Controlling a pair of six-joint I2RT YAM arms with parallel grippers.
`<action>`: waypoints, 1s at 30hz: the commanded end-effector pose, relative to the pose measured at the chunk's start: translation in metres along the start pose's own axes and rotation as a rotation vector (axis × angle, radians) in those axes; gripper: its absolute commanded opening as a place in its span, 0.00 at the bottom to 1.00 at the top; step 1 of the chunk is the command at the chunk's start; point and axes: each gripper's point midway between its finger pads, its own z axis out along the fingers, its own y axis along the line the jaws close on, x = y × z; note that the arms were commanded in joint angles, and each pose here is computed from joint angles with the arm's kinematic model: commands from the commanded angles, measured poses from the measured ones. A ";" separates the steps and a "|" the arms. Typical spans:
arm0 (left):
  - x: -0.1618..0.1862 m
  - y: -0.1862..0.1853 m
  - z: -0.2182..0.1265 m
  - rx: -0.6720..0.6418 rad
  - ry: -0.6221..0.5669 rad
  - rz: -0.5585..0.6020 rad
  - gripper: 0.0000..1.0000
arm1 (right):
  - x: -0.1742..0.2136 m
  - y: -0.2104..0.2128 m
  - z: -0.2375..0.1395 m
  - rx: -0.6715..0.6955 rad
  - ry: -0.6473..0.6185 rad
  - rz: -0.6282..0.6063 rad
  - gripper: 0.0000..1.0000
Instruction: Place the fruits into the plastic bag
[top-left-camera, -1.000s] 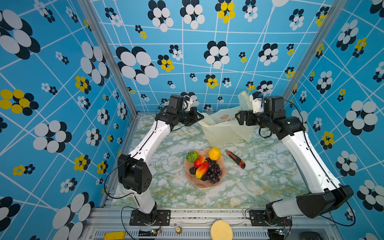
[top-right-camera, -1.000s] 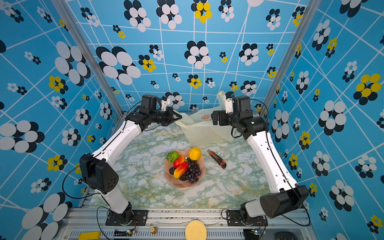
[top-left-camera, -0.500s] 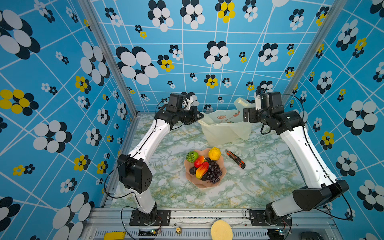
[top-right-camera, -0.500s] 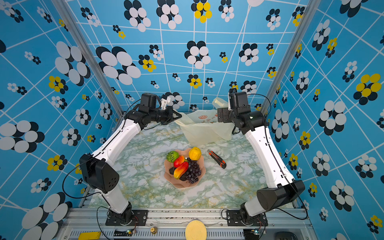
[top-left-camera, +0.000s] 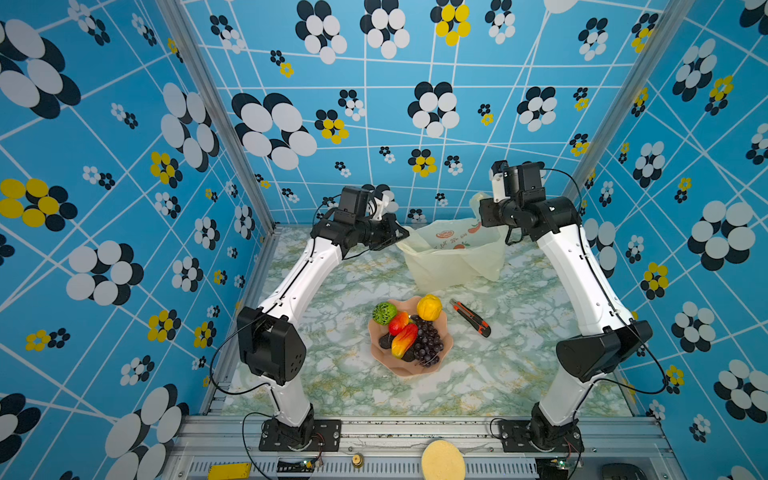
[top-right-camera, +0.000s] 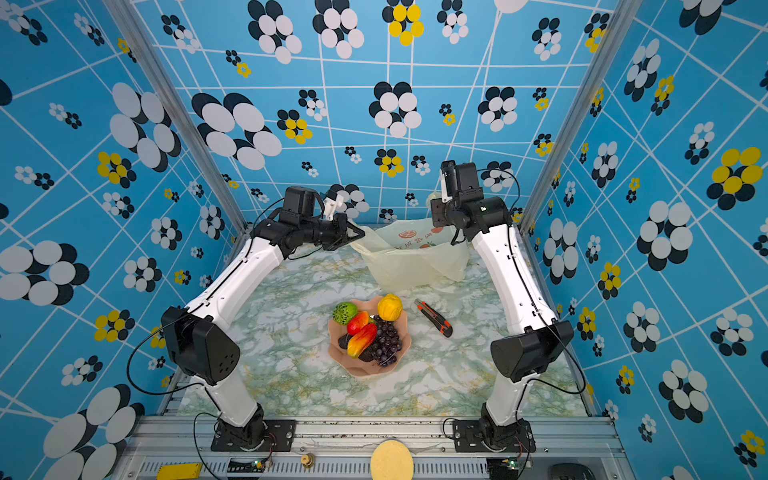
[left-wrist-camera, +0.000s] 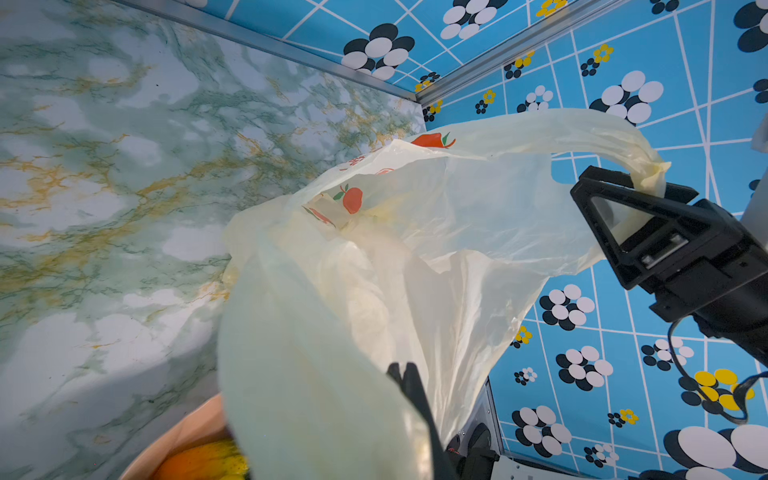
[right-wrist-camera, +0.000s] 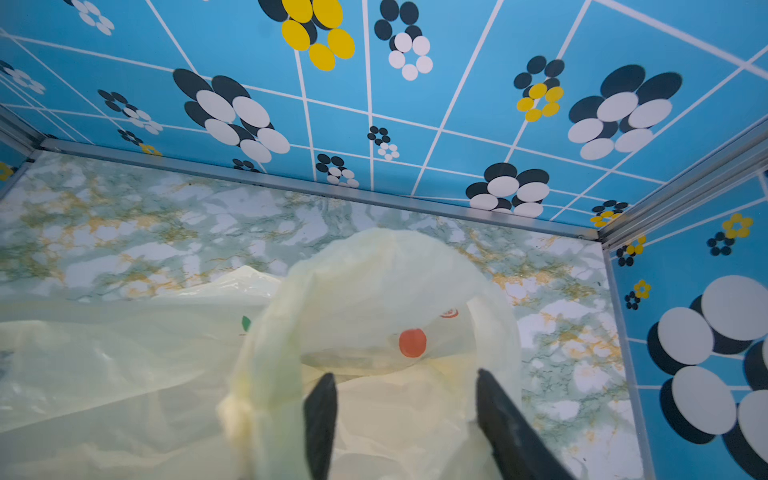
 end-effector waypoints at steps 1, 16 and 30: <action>-0.006 -0.005 -0.008 0.005 -0.012 0.027 0.00 | -0.003 0.008 -0.011 -0.058 -0.001 0.020 0.20; -0.057 0.021 -0.019 -0.039 0.021 -0.056 0.00 | -0.047 0.066 0.014 -0.386 -0.211 0.207 0.00; -0.059 -0.188 -0.178 0.073 -0.663 0.796 0.00 | -0.136 0.090 -0.199 -0.707 -1.042 0.055 0.00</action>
